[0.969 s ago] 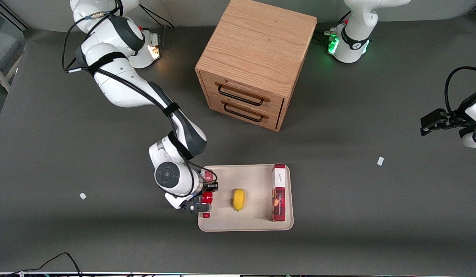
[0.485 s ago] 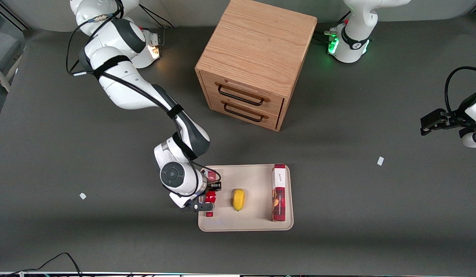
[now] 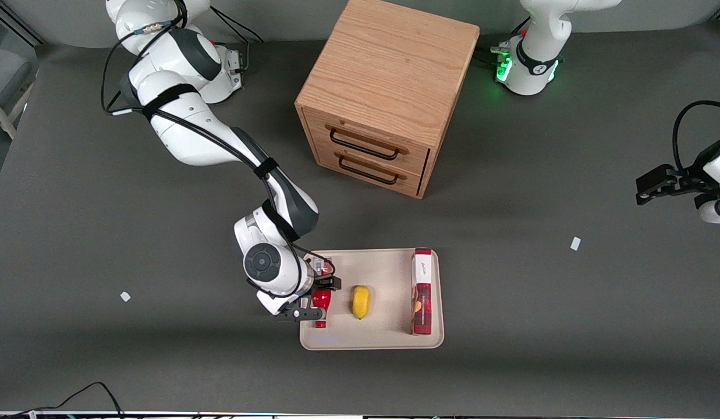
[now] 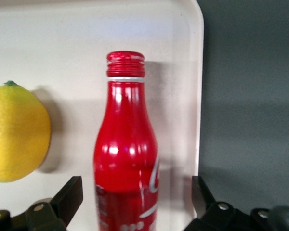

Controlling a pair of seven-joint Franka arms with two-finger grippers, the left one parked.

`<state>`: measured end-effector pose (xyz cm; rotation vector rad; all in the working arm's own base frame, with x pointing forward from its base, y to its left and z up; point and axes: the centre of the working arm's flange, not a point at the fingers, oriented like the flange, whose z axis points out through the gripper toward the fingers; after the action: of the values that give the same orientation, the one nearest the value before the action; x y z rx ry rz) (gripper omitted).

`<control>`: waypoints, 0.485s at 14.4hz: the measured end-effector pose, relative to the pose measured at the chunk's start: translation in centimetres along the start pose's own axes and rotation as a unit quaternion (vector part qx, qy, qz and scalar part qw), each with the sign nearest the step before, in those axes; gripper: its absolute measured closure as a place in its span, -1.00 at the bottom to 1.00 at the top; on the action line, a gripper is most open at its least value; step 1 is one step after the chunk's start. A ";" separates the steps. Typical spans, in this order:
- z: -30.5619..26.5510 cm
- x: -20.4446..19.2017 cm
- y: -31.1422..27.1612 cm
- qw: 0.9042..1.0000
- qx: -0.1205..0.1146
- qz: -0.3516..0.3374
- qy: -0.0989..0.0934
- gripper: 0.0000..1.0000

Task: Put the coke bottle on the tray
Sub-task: 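Lower the bottle onto the tray and open the right gripper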

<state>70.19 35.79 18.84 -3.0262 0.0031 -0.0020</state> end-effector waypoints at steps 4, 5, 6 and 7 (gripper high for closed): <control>0.0 0.1 0.0 1.000 0.002 0.000 0.005 -1.00; 0.0 0.2 0.0 1.000 0.003 0.000 0.007 -1.00; -0.2 0.3 0.1 1.000 0.004 0.001 0.010 -1.00; -0.6 0.5 0.1 1.000 0.006 0.002 0.013 -1.00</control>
<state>70.68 35.60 19.40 -3.0141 0.0108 -0.0422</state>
